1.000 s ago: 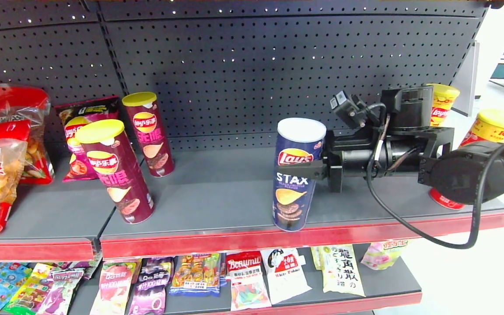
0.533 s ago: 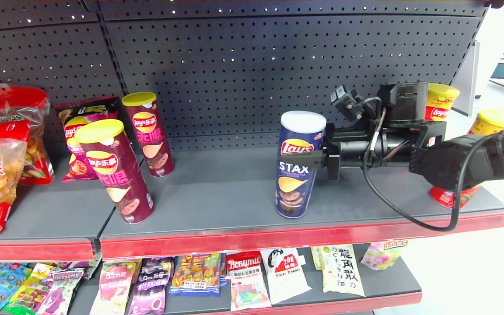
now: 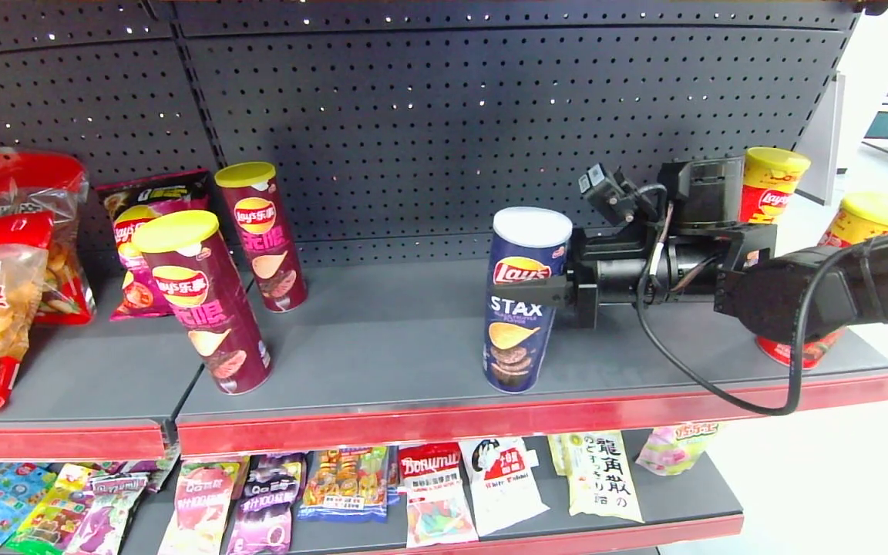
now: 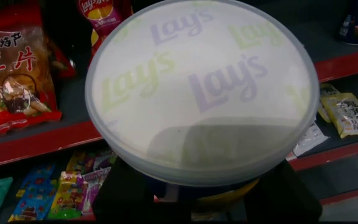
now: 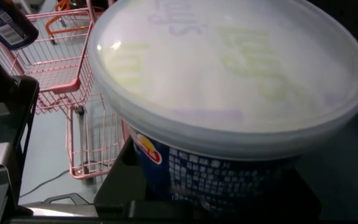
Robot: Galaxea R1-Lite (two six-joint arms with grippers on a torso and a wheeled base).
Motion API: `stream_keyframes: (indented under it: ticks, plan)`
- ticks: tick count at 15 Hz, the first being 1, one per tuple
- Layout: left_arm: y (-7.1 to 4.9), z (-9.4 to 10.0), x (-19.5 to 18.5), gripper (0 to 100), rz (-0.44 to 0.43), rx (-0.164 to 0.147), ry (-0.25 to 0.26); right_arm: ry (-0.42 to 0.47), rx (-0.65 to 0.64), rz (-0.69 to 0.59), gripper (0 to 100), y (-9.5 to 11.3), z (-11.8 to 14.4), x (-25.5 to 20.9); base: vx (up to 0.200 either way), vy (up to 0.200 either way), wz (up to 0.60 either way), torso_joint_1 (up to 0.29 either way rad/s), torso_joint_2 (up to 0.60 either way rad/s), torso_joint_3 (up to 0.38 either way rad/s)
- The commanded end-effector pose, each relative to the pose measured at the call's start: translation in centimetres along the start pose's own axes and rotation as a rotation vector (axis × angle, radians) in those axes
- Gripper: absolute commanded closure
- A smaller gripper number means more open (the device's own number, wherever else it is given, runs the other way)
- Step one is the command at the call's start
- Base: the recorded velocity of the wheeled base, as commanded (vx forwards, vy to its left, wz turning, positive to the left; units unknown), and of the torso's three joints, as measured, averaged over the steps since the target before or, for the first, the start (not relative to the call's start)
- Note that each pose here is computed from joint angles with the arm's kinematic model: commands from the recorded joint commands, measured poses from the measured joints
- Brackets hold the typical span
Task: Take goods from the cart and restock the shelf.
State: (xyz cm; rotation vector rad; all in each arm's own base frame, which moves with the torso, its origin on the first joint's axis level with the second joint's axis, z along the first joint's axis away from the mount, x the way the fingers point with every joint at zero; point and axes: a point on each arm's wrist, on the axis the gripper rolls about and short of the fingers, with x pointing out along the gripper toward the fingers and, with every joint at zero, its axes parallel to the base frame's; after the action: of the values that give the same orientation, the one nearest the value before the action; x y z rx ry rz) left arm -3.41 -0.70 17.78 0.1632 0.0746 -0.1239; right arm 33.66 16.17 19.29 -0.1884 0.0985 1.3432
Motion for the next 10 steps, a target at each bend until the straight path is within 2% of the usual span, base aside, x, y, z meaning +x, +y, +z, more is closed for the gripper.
stream_keyframes:
  ticks: [1, 4, 10]
  plan:
    - [0.00, 0.01, 0.03, 100, 0.000, -0.001, 0.002, 0.008, 0.008, 0.003, 100, 0.25, -0.22, -0.10, 0.000, 0.000, 0.00, 0.000, 0.00, 0.000]
    - [0.00, 0.01, 0.03, 100, 0.000, -0.001, 0.002, 0.017, -0.017, 0.005, 100, 0.06, -0.96, 0.22, 0.000, 0.000, 0.00, 0.000, 0.00, 0.000]
    - [-0.01, -0.01, -0.02, 100, 0.002, 0.000, -0.001, 0.009, -0.008, 0.020, 100, 0.04, -0.82, 0.22, 0.000, 0.000, 0.00, 0.000, 0.00, 0.000]
